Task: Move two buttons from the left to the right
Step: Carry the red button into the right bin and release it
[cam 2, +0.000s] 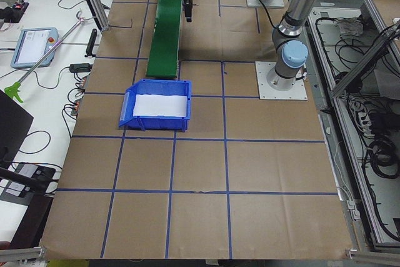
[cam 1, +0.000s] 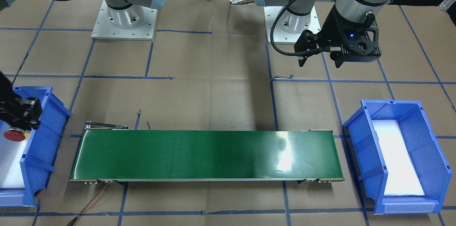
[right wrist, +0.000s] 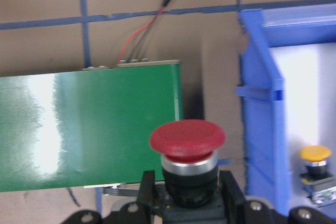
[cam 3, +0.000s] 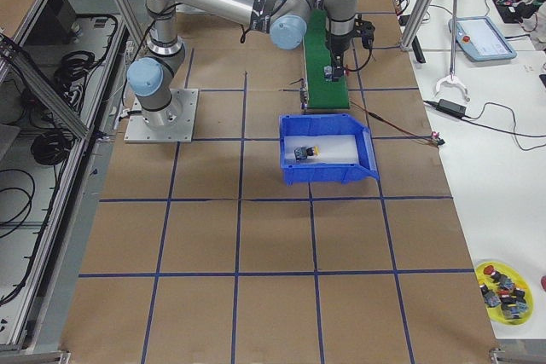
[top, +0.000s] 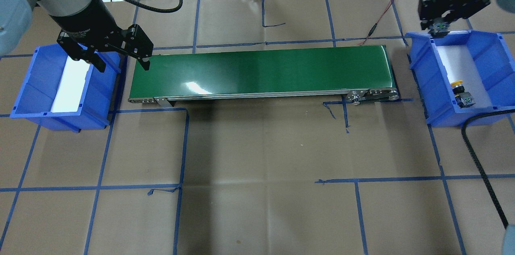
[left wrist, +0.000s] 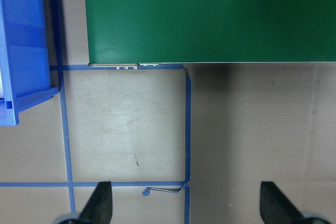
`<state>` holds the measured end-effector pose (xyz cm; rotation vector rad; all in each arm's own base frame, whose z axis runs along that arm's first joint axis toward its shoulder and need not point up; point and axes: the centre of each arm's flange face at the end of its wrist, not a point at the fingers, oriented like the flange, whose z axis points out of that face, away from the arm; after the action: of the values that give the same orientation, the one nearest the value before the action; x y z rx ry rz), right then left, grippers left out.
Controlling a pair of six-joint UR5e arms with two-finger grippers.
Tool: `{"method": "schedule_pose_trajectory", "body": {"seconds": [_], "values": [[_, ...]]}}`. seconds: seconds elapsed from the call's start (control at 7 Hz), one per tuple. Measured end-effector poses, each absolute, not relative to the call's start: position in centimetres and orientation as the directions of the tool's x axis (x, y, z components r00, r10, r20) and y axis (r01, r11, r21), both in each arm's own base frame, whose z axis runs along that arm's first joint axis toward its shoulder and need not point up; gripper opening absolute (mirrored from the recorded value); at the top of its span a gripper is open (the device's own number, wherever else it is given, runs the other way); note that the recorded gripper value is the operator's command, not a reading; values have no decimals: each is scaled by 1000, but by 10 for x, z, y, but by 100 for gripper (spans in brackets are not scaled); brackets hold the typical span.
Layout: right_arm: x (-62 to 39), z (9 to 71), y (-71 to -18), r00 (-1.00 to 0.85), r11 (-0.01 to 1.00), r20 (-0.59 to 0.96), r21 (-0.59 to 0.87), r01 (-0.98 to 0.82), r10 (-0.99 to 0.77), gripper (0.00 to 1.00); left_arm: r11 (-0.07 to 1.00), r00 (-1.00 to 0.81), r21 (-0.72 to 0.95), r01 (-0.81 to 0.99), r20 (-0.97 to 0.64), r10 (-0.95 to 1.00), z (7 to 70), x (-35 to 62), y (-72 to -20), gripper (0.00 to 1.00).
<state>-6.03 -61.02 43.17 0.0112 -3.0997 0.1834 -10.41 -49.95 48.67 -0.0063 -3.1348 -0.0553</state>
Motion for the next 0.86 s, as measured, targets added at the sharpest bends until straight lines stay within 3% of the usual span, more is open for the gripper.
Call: {"method": "schedule_pose_trajectory", "body": {"seconds": [0.29, 0.86], "values": [[-116, 425, -623, -993, 991, 48, -82, -110, -106, 2, 999, -1000, 34, 4, 6, 4, 487, -104, -500, 100], [-177, 365, -631, -995, 995, 1, -2, -96, -96, 2, 999, -1000, 34, 4, 6, 4, 487, -104, -500, 100]]}}
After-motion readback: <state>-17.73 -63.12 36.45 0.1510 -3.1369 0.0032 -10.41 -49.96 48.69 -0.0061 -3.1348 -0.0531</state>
